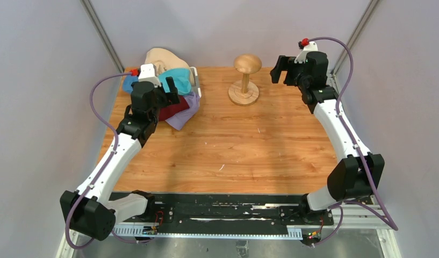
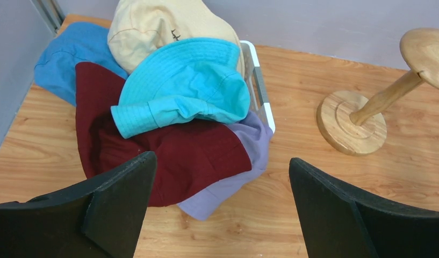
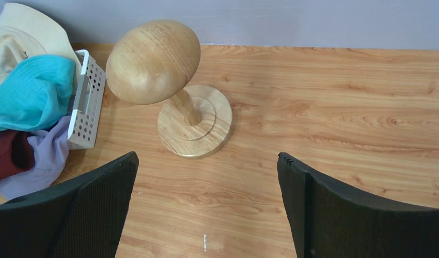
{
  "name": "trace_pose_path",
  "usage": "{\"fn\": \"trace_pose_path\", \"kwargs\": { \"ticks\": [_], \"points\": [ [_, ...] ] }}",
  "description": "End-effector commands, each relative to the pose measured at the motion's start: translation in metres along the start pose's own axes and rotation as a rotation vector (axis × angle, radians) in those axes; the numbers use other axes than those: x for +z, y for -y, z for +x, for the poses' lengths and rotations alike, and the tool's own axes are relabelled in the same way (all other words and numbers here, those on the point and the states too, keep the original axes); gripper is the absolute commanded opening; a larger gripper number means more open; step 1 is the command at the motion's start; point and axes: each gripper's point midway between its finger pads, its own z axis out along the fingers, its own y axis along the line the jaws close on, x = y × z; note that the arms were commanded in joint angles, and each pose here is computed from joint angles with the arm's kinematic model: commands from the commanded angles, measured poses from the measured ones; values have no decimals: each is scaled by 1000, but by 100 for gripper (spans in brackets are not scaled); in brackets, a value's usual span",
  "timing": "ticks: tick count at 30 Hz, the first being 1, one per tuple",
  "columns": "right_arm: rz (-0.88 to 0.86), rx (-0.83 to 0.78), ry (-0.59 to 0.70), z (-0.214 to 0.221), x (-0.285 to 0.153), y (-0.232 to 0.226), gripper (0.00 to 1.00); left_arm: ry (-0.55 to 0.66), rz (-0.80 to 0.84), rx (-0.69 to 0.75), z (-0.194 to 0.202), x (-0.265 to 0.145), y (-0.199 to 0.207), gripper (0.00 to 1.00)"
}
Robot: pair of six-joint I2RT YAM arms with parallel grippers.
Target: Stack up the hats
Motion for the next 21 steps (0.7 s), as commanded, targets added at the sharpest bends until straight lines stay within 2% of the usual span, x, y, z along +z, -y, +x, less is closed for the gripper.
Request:
{"fn": "trace_pose_path", "kwargs": {
  "ticks": [1,13,21],
  "points": [
    [-22,-19,25,-10,1,-12,99,45,17,-5,-9,-4,2,98],
    [5,-42,27,-9,-7,-9,99,47,4,-36,-9,-5,1,98],
    [14,-32,-23,9,-1,-5,100,42,-9,-47,-4,0,-1,98]
  ]
}}
